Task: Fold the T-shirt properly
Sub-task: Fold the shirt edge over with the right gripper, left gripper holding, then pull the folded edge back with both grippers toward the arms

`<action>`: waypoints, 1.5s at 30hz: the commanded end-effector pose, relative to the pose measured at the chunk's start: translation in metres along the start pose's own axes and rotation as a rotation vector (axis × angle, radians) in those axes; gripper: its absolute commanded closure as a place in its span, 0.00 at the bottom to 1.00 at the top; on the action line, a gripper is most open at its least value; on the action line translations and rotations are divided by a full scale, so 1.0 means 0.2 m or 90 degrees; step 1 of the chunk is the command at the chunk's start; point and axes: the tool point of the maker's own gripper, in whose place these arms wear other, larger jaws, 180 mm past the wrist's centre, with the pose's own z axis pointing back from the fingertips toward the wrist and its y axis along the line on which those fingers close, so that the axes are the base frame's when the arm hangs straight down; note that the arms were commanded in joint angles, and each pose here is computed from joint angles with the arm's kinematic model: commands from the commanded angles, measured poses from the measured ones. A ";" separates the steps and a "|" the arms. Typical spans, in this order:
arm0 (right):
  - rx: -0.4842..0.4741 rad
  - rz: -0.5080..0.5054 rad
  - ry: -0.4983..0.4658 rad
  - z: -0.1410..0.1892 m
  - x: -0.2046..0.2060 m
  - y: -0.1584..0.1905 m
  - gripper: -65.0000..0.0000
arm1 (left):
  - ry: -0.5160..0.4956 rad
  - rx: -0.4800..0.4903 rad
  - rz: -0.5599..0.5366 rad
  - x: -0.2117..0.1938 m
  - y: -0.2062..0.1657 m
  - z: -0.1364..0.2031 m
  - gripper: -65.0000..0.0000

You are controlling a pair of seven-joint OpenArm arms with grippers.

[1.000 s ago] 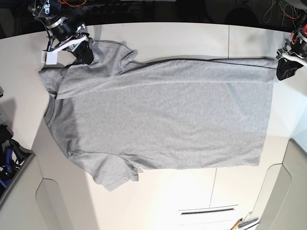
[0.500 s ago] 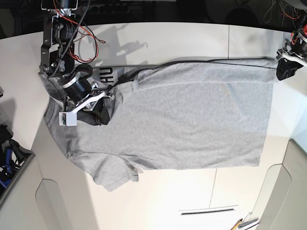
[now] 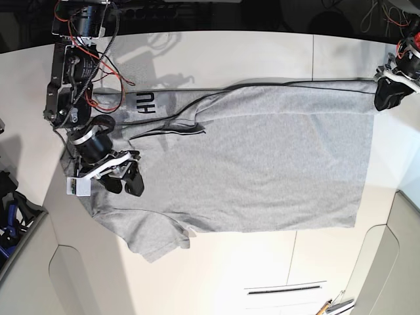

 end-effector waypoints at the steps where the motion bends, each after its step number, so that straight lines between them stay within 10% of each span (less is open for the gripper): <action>1: 0.018 0.018 -0.039 0.02 0.13 0.04 0.53 | -0.037 -0.028 -0.012 0.09 -0.04 0.01 0.61; 5: 0.004 0.035 0.011 0.11 0.15 0.00 1.00 | -0.045 -0.048 0.008 0.10 -0.07 0.01 0.77; 11: -0.050 0.060 0.051 0.21 0.11 -0.15 1.00 | 0.034 -0.085 -0.056 -0.03 -0.22 -0.14 1.00; 25: -0.222 0.095 0.188 0.55 -0.39 -0.47 1.00 | 0.140 0.033 -0.135 -0.19 -0.13 -0.23 1.00; 45: -0.253 0.093 0.320 0.81 -0.67 -0.55 1.00 | 0.266 0.060 -0.128 -0.54 -0.03 0.00 1.00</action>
